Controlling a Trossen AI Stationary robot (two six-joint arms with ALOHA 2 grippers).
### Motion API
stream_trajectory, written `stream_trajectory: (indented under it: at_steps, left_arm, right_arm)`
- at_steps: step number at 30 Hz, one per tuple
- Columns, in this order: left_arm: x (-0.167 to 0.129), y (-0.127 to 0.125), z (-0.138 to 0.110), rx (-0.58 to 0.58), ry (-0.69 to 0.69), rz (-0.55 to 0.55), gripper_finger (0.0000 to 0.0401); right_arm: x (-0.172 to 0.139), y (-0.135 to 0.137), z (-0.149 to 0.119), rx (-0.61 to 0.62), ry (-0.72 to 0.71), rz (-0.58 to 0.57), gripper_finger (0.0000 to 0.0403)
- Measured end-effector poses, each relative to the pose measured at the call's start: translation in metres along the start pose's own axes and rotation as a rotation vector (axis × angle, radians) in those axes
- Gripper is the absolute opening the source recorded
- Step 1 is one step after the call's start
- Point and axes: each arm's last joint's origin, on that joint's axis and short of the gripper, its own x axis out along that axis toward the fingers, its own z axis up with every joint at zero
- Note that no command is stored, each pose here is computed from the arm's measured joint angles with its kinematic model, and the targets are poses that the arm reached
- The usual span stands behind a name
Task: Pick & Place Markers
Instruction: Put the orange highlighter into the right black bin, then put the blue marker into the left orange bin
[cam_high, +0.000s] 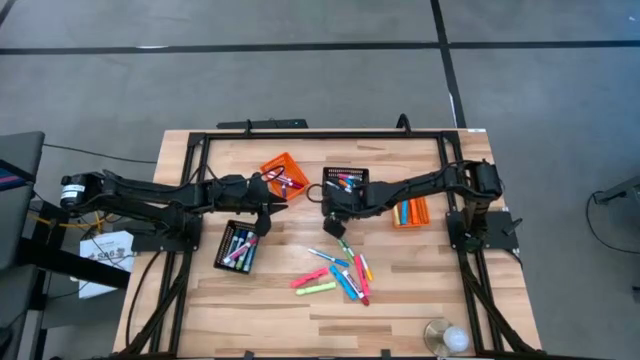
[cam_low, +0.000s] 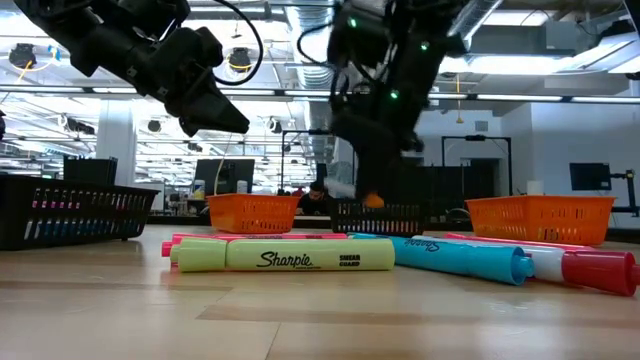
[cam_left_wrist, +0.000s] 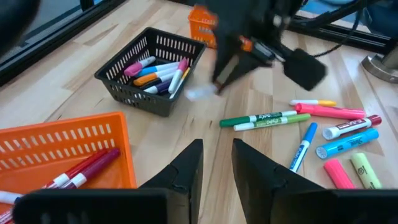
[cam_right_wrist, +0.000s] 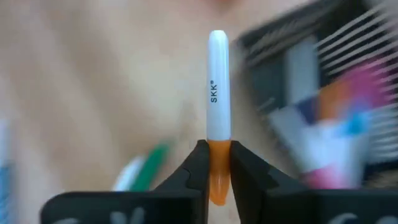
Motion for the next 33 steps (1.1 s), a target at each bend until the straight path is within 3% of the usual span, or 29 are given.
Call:
stream_trajectory:
  at_steps: [4,7,15,22,28,33]
  left_arm:
    - [0.000,0.000,0.000,0.000,-0.003,0.000,0.0081]
    - [0.000,0.000,0.000,0.000,-0.005,-0.001,0.0080]
    - [0.000,0.000,0.001,-0.001,-0.014,-0.002,0.0079]
    - [0.000,0.000,0.001,0.000,-0.014,-0.010,0.0079]
    - [-0.001,-0.011,0.000,0.114,-0.002,-0.190,0.0079]
    - [0.001,-0.033,-0.005,0.211,0.002,-0.286,0.0079]
  right_arm:
    - [-0.008,-0.008,0.013,-0.004,-0.141,-0.282,0.0055]
    - [-0.007,-0.017,0.014,0.003,-0.133,-0.344,0.0059]
    - [0.005,-0.035,0.009,0.054,0.000,-0.281,0.0079]
    - [0.002,-0.024,0.007,0.019,-0.012,-0.268,0.0135]
    - [-0.013,0.000,0.007,0.001,-0.002,-0.142,0.0186]
    - [-0.031,0.032,0.003,-0.062,-0.020,-0.036,0.0205]
